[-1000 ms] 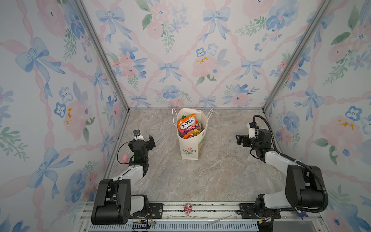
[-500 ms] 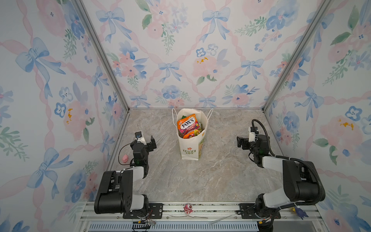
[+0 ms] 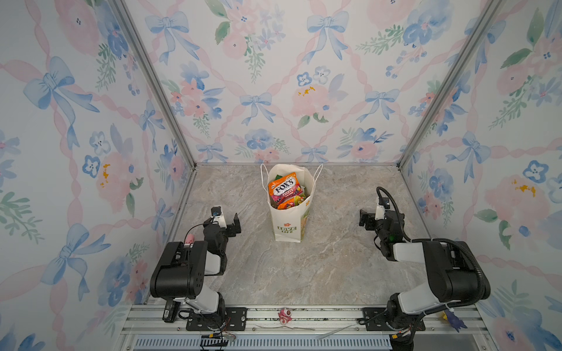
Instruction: Place the snacks into the paper bag
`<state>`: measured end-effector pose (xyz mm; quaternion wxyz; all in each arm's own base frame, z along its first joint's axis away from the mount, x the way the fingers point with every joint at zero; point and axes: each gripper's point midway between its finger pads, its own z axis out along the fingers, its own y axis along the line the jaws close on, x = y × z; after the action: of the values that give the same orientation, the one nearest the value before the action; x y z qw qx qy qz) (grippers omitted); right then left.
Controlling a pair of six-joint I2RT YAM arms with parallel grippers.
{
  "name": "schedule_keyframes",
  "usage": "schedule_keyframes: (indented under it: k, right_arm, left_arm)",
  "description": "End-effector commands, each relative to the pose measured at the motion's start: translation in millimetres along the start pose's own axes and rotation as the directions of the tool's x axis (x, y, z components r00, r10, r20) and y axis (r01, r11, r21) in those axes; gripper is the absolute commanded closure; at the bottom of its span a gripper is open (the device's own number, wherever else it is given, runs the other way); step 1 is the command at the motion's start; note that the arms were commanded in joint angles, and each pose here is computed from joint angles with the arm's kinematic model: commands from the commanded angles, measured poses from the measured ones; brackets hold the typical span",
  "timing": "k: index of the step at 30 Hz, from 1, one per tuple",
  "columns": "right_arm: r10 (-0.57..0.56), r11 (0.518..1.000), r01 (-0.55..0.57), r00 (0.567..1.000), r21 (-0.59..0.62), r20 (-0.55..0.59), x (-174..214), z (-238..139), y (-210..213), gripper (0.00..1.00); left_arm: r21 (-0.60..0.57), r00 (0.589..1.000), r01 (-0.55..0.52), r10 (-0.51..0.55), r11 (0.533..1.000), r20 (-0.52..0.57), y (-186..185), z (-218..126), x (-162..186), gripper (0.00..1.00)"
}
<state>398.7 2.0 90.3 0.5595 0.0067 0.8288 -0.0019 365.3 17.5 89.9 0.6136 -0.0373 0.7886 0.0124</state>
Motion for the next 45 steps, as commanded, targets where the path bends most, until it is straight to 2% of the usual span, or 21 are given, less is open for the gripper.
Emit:
schedule_keyframes:
  k: [1, 13, 27, 45]
  right_arm:
    - [-0.005, 1.0, 0.004, 0.999, 0.015, 0.043, -8, 0, -1, 0.04]
    - [-0.002, 1.0, 0.001, 0.999, 0.027, 0.047, -7, -1, -2, 0.03]
    - [-0.017, 0.999, 0.015, 0.999, 0.041, 0.047, -7, -1, -1, 0.03]
    - [-0.017, 0.999, 0.015, 0.999, 0.042, 0.047, -7, -1, -1, 0.03]
  left_arm:
    - [0.017, 0.993, -0.022, 0.02, 1.0, 0.112, -5, -3, -25, 0.02]
    - [0.005, 0.994, -0.027, 0.027, 1.0, 0.102, -5, -2, -23, 0.02]
    - [0.084, 0.994, -0.089, 0.083, 0.992, 0.076, -23, 4, -20, 0.02]
    - [0.085, 0.994, -0.089, 0.083, 0.992, 0.071, -23, 5, -20, 0.02]
